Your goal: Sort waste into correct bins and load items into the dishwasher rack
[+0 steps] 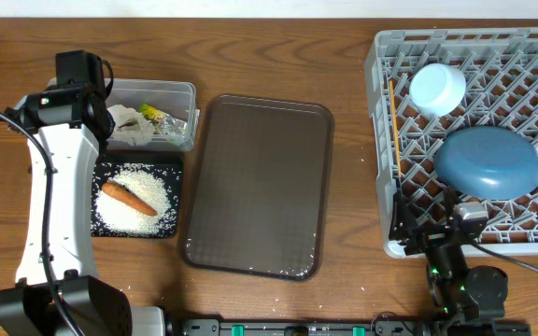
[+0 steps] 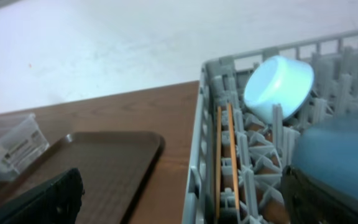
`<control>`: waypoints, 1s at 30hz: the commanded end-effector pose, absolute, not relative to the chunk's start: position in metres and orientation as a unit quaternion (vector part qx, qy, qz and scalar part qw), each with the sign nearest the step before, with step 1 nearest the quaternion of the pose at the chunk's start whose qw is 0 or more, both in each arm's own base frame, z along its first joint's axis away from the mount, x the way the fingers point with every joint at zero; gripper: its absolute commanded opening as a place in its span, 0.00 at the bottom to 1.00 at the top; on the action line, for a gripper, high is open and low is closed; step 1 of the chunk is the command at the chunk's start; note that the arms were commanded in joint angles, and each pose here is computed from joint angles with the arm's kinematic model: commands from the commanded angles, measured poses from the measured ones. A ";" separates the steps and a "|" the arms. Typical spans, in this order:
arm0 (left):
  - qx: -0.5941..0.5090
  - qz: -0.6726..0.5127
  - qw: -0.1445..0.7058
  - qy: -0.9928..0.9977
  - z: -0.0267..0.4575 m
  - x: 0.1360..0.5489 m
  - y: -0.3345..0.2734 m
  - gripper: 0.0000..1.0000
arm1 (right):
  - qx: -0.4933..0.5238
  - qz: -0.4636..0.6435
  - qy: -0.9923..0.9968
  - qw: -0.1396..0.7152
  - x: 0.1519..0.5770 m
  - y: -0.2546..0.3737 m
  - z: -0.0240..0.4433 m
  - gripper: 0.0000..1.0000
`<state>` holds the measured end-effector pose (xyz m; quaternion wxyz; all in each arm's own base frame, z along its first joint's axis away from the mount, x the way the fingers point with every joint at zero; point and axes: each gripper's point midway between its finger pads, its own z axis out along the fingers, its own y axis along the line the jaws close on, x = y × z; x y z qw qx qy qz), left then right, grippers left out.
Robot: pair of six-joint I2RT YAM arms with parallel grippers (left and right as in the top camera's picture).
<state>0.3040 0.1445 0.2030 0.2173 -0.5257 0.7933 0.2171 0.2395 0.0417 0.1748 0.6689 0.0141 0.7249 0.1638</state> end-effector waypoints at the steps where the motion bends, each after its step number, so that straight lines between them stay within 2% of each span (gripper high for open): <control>1: -0.529 0.224 0.219 0.789 0.204 0.303 0.147 0.98 | -0.035 0.141 0.717 0.682 0.241 0.046 0.167 0.99; 10: -0.529 0.224 0.219 0.789 0.204 0.303 0.147 0.98 | -0.107 0.070 0.718 0.684 0.241 0.046 0.161 0.99; 30: -0.529 0.224 0.219 0.789 0.204 0.303 0.147 0.98 | -0.119 0.027 0.718 0.686 0.243 0.038 0.160 0.99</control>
